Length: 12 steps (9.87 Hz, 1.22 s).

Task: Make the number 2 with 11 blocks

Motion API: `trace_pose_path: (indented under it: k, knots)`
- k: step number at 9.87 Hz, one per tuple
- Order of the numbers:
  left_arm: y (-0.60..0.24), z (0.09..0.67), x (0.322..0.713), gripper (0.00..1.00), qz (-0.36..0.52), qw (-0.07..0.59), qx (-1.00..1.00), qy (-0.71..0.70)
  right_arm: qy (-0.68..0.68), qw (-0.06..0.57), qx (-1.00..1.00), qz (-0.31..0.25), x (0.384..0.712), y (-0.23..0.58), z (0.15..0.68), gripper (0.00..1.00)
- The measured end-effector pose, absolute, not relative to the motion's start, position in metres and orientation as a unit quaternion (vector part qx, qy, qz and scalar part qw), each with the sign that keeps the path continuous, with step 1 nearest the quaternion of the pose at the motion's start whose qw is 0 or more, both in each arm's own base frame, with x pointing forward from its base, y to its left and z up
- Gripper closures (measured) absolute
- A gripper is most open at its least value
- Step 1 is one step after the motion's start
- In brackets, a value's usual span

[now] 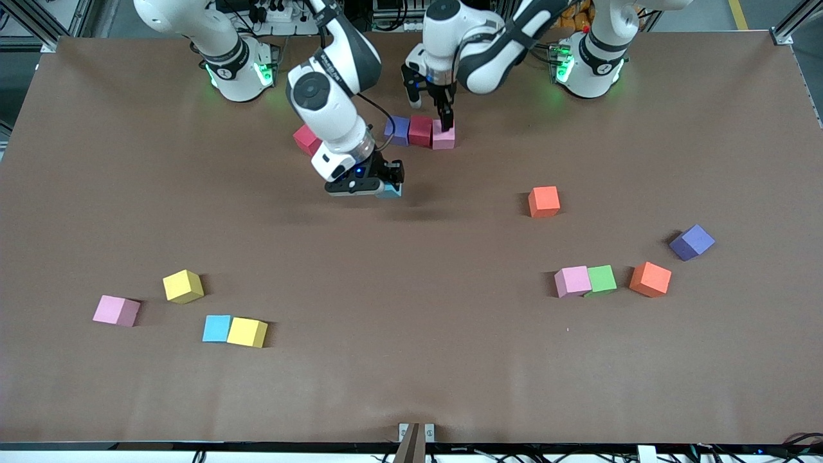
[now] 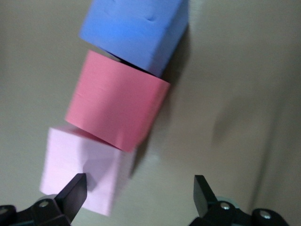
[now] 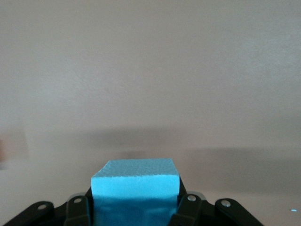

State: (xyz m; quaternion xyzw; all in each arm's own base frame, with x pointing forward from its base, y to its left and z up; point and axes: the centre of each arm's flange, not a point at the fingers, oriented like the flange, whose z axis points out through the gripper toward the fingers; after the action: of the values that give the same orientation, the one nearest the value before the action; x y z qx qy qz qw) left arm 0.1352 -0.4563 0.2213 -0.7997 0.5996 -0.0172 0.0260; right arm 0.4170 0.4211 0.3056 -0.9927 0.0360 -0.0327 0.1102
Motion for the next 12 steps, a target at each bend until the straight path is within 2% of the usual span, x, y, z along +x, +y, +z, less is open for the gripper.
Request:
trace_pose_path:
  k: [2,4,10,12]
  knots:
    - [-0.451,0.226,0.134,0.0,-0.03,0.038,-0.808,0.588,0.032,0.082,-0.995,-0.046,0.407,0.431,0.299,0.41]
    - [-0.446,0.237,0.153,0.0,-0.05,0.045,-0.816,0.574,0.046,0.078,-0.995,-0.048,0.391,0.452,0.296,0.41]
    - [-0.405,0.276,0.239,0.0,-0.115,0.087,-0.857,0.495,0.085,0.053,-0.992,-0.08,0.355,0.52,0.272,0.41]
    - [-0.37,0.278,0.286,0.0,-0.117,0.104,-0.883,0.442,0.104,0.043,-0.99,-0.089,0.352,0.535,0.259,0.41]
